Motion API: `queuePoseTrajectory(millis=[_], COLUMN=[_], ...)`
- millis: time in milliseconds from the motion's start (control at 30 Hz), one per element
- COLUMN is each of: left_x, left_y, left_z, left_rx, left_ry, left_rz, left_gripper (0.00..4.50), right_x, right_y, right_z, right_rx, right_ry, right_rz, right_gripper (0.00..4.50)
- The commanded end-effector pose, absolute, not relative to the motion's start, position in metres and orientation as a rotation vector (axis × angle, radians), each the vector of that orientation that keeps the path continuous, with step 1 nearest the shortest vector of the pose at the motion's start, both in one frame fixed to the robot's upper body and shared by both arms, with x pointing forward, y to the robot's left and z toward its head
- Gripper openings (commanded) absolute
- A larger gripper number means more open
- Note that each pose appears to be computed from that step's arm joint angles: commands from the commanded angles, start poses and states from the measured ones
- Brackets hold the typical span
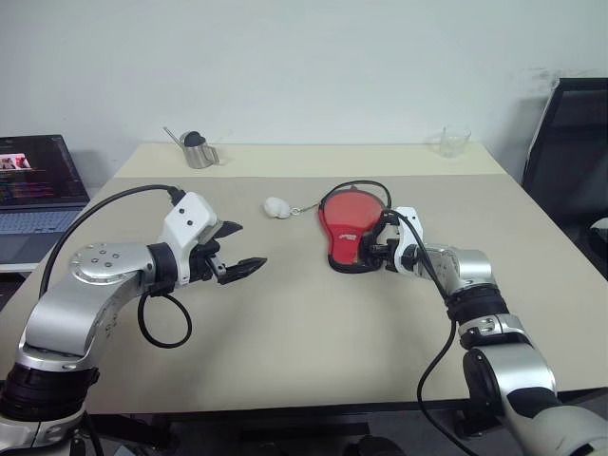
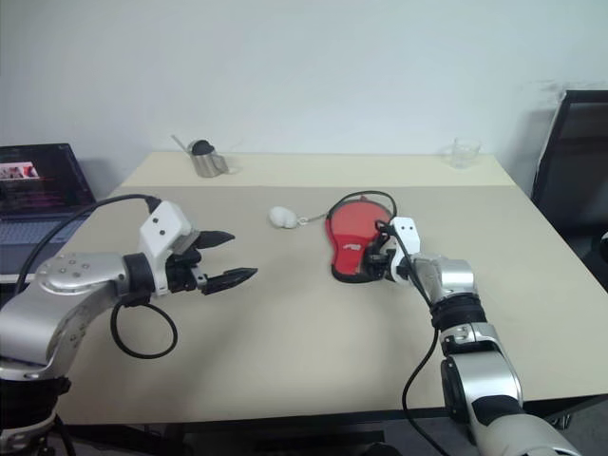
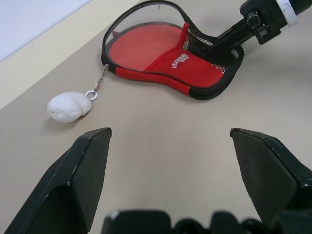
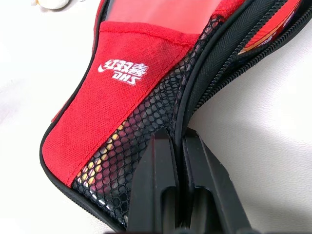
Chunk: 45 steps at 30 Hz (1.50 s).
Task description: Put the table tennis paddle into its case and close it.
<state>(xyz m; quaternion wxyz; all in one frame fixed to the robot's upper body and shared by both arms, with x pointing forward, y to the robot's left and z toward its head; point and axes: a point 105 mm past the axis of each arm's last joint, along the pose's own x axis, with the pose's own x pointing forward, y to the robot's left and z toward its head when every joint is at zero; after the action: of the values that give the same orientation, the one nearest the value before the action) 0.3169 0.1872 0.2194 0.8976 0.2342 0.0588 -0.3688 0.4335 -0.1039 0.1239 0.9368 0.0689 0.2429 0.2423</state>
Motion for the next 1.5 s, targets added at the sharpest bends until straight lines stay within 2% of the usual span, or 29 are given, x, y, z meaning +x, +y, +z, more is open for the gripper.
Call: queuePoseTrajectory(millis=[33, 267, 400, 667, 1067, 1500], left_x=[0.316, 0.315, 0.318, 0.323, 0.326, 0.337], left_y=[0.187, 0.190, 0.189, 0.178, 0.164, 0.152], left_z=[0.232, 0.231, 0.231, 0.229, 0.226, 0.224], left_rx=[0.519, 0.519, 0.520, 0.524, 0.532, 0.529], left_ry=[0.075, 0.085, 0.085, 0.084, 0.117, 0.122], left_rz=[-0.753, -0.757, -0.760, -0.812, -0.913, -0.982], left_gripper=[4.27, 4.27, 4.27, 4.27, 4.27, 4.27], right_x=[0.423, 0.384, 0.352, 0.308, 0.272, 0.246], right_y=[-0.098, -0.099, -0.092, -0.083, -0.078, -0.078], right_z=[0.131, 0.136, 0.130, 0.118, 0.102, 0.097], right_rx=[0.109, 0.036, -0.015, -0.037, 0.021, 0.037], right_ry=[0.502, 0.547, 0.592, 0.664, 0.728, 0.754], right_rz=[0.589, 0.749, 0.850, 0.935, 0.942, 0.942], right_gripper=[0.04, 0.04, 0.04, 0.04, 0.04, 0.04])
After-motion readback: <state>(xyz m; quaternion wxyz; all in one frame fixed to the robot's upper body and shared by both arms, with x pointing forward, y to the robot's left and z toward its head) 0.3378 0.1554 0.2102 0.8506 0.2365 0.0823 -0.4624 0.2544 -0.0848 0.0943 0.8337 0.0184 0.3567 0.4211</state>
